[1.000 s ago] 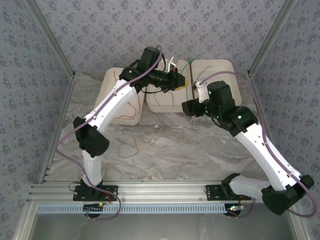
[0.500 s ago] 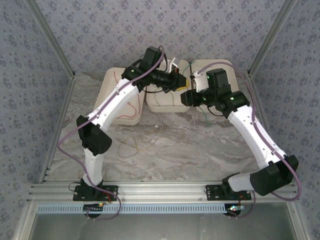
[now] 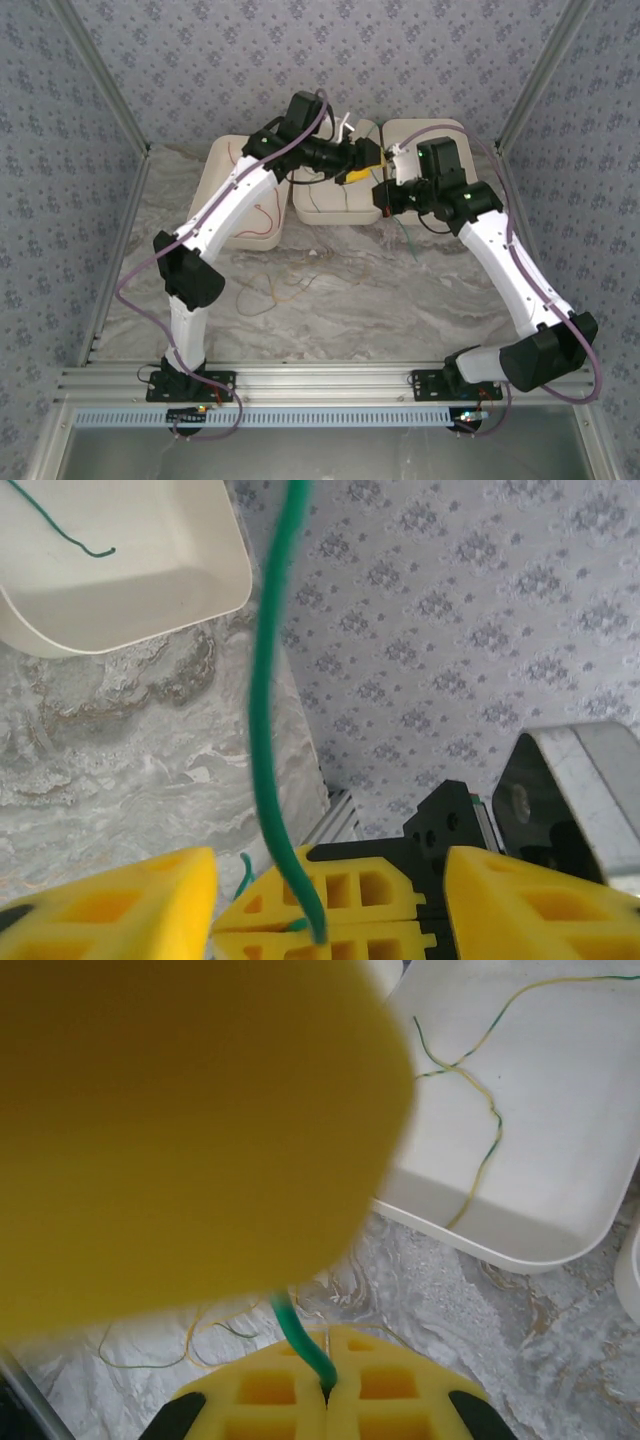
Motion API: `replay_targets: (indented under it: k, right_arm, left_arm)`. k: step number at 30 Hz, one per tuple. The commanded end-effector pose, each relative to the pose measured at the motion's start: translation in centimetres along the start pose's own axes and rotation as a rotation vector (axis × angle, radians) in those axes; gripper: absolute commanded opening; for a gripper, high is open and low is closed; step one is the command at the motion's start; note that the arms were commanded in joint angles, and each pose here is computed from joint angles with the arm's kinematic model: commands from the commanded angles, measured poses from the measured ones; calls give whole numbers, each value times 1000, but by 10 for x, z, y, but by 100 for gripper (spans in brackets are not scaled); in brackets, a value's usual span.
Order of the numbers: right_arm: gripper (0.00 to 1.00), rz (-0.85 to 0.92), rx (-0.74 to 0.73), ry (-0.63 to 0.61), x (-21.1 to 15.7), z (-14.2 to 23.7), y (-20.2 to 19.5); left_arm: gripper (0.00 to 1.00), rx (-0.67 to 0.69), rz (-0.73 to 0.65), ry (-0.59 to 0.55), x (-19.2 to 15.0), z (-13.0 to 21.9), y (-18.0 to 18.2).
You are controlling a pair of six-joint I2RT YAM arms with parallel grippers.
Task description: Untangle the cables
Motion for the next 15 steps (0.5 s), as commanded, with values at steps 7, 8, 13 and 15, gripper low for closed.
replay_targets:
  k: [7,8,13,15]
  right_arm:
    - [0,-90,-253,2,13,25,-75]
    - [0,-105,-296,6,15,25,-88]
    - [0,-126,-587,73,22,22,-167]
    - [0,-128,-664,77,28,17,-198]
  left_arm:
    - [78,151,-30,-313,38,77,2]
    - [78,180,-38,-336,38,83,6]
    - [77,262,-20,-344,22,91,35]
    - [76,282,-3,-338,13,91,49]
Point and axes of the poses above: each hand's point on the last joint's axis, 136 mm out from that joint toward the fingers, its own z axis back along the fingers, its own y axis along the line the jaws close on, x = y × z, the point moved 1 cm from there along z, back along the fingers, and after that the axes turned 7 degrees about z, right-handed, at the moved point
